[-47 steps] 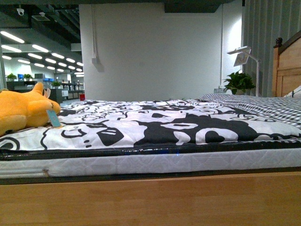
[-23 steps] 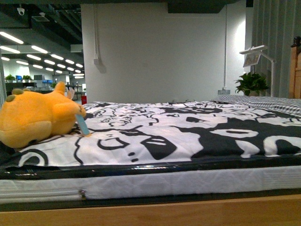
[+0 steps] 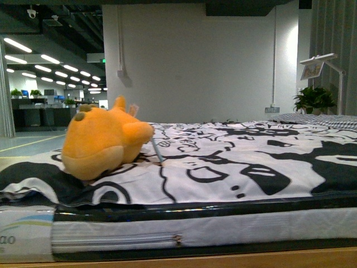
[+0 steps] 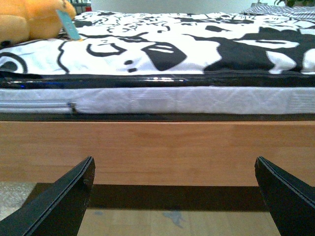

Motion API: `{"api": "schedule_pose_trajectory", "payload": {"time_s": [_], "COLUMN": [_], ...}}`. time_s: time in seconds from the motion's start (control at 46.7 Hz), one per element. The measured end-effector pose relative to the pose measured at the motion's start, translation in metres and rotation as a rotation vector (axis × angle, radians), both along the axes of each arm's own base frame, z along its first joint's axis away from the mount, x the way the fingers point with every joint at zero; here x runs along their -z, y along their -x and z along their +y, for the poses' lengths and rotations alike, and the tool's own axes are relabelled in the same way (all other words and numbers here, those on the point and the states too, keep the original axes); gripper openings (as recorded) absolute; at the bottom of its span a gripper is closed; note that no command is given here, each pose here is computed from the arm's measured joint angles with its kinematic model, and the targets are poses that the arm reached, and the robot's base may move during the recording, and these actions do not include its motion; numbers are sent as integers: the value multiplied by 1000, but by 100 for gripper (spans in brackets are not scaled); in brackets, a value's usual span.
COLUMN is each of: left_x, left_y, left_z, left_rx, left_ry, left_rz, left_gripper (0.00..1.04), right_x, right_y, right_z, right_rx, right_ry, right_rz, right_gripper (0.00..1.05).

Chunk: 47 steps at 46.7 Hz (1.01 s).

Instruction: Put away toys

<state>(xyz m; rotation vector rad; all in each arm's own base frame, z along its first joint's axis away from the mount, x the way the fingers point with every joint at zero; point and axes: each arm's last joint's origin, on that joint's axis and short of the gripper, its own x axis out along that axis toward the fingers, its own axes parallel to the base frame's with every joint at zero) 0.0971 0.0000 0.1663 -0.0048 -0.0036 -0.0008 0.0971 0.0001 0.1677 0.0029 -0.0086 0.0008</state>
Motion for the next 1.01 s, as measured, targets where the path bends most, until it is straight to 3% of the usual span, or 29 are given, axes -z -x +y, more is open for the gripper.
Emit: {"api": "schedule_pose_trajectory", "payload": {"time_s": [0.771,0.856,1.006], "left_x": [0,0,0], "left_y": [0,0,0], "left_z": [0,0,0], "left_rx": [-1,0,0], "left_ry": [0,0,0], "left_rz": [0,0,0], "left_gripper": [99,99,99], "right_x": [0,0,-46], "right_y": [0,-2,-18], "right_z": [0,-1,-5], "right_rx": [-4,-131,-174], "right_ry": [0,-51,-60], "right_rz": [0,28,-98], "right_gripper": [98,98,98]}}
